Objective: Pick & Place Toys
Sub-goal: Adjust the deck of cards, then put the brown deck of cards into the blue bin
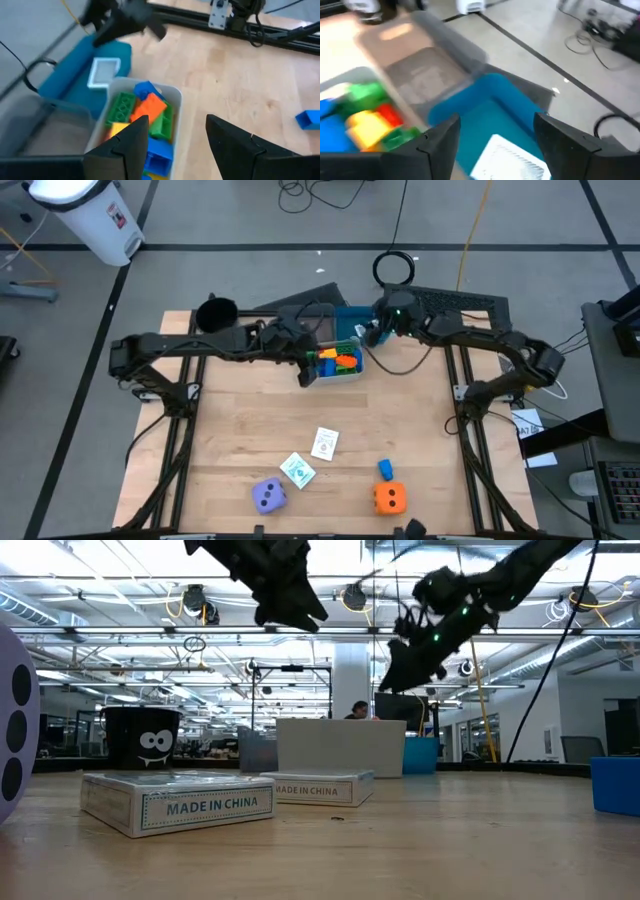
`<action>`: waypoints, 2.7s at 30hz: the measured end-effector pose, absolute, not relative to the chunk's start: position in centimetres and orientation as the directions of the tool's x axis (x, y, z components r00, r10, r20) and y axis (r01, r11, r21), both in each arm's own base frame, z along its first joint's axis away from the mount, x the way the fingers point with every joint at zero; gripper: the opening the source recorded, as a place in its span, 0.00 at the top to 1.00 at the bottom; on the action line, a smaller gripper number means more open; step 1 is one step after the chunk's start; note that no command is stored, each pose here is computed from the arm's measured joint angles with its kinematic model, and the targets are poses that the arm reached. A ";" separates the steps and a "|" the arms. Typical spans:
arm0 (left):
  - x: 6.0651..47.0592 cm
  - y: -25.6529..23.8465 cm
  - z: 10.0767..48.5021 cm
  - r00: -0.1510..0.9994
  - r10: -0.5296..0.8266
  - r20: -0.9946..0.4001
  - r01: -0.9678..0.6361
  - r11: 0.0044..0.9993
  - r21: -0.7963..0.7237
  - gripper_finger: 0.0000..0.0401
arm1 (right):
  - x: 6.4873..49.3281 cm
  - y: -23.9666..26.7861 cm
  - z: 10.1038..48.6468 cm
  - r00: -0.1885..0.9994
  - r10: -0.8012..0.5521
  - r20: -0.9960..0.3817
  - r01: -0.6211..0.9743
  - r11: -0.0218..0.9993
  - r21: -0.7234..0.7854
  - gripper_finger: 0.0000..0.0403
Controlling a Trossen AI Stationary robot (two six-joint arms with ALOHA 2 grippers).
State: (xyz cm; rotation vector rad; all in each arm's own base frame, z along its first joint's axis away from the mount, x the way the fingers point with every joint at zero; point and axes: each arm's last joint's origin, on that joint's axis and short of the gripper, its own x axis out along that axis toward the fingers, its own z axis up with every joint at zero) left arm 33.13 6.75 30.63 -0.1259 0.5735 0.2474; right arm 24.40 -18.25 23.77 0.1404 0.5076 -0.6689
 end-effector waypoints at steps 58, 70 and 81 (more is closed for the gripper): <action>39.0 -6.4 15.5 0.564 0.134 -0.815 -0.041 0.990 0.134 0.83 | 21.9 1.7 26.8 0.930 0.025 -0.367 -0.011 0.999 0.040 0.48; 39.7 -5.4 16.0 0.614 0.150 -0.775 -0.119 0.988 0.098 0.71 | 22.6 1.9 21.0 0.968 0.096 -0.233 -0.102 0.995 -0.011 0.48; 40.4 -4.6 17.6 0.804 -0.048 -0.593 0.056 0.998 -0.005 0.68 | 26.8 2.4 17.0 0.857 0.105 -0.504 -0.167 0.983 -0.080 0.47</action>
